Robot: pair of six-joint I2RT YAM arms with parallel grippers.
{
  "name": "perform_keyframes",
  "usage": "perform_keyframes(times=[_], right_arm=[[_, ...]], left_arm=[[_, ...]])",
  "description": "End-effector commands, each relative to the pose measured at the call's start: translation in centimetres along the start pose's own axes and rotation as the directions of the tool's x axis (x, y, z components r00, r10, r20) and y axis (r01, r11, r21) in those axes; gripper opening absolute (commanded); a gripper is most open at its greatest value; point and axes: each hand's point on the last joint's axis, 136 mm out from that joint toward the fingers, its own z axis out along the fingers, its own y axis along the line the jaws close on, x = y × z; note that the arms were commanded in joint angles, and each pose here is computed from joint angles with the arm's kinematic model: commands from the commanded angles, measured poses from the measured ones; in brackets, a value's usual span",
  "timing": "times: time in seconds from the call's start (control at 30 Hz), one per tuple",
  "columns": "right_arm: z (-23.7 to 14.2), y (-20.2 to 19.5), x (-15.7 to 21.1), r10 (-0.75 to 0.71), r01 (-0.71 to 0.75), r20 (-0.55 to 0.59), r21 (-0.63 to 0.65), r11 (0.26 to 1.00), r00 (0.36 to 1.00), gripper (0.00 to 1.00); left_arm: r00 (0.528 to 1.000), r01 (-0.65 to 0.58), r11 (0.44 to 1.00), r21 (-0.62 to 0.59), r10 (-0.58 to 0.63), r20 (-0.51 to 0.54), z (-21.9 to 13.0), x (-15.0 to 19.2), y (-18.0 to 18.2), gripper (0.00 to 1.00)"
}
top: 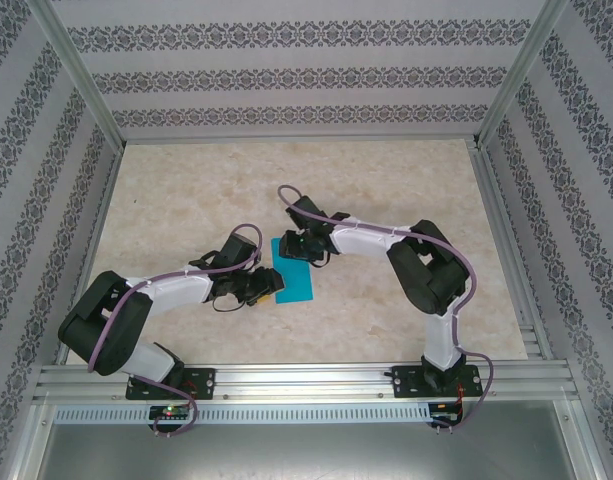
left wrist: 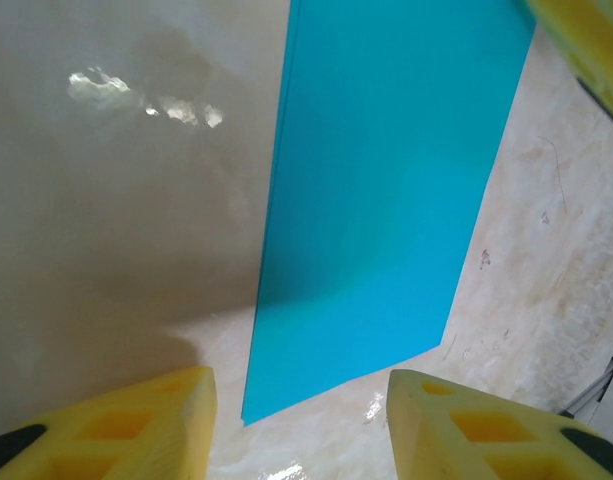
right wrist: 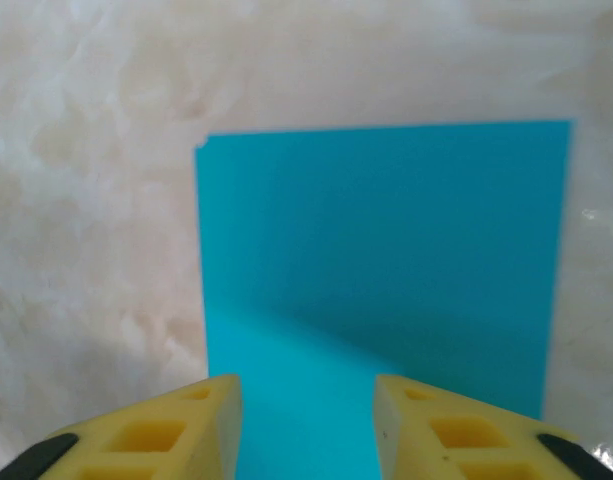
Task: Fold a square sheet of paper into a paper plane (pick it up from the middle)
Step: Fold the triangle a second time at the center of the table.
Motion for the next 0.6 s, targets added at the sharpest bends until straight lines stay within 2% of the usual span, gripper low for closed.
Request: perform_keyframes(times=[0.0, 0.17, 0.23, 0.37, 0.57], right_arm=[[-1.9, -0.4, 0.5, -0.169, 0.167, 0.005, 0.152, 0.974, 0.986, 0.45], [-3.4, -0.2, 0.3, -0.321, 0.309, 0.004, 0.269, 0.912, 0.947, 0.58], [-3.3, -0.2, 0.7, -0.356, 0.347, -0.024, 0.293, 0.891, 0.934, 0.63], [-2.5, 0.5, 2.1, -0.402, 0.406, -0.075, 0.290, 0.867, 0.912, 0.72], [-1.1, 1.3, 3.7, -0.408, 0.428, -0.132, 0.239, 0.872, 0.904, 0.78]], left_arm=[[0.999, -0.004, 0.999, -0.034, 0.005, 0.036, -0.7, -0.6, -0.1, 0.43], [0.995, 0.064, 0.995, -0.071, -0.058, 0.082, -2.2, -1.4, 2.4, 0.33], [0.992, 0.082, 0.994, -0.069, -0.075, 0.098, -2.9, -1.6, 3.0, 0.32], [0.987, 0.105, 0.992, -0.071, -0.096, 0.126, -4.2, -2.0, 4.0, 0.30], [0.985, 0.119, 0.990, -0.071, -0.109, 0.132, -4.7, -2.2, 4.6, 0.30]])
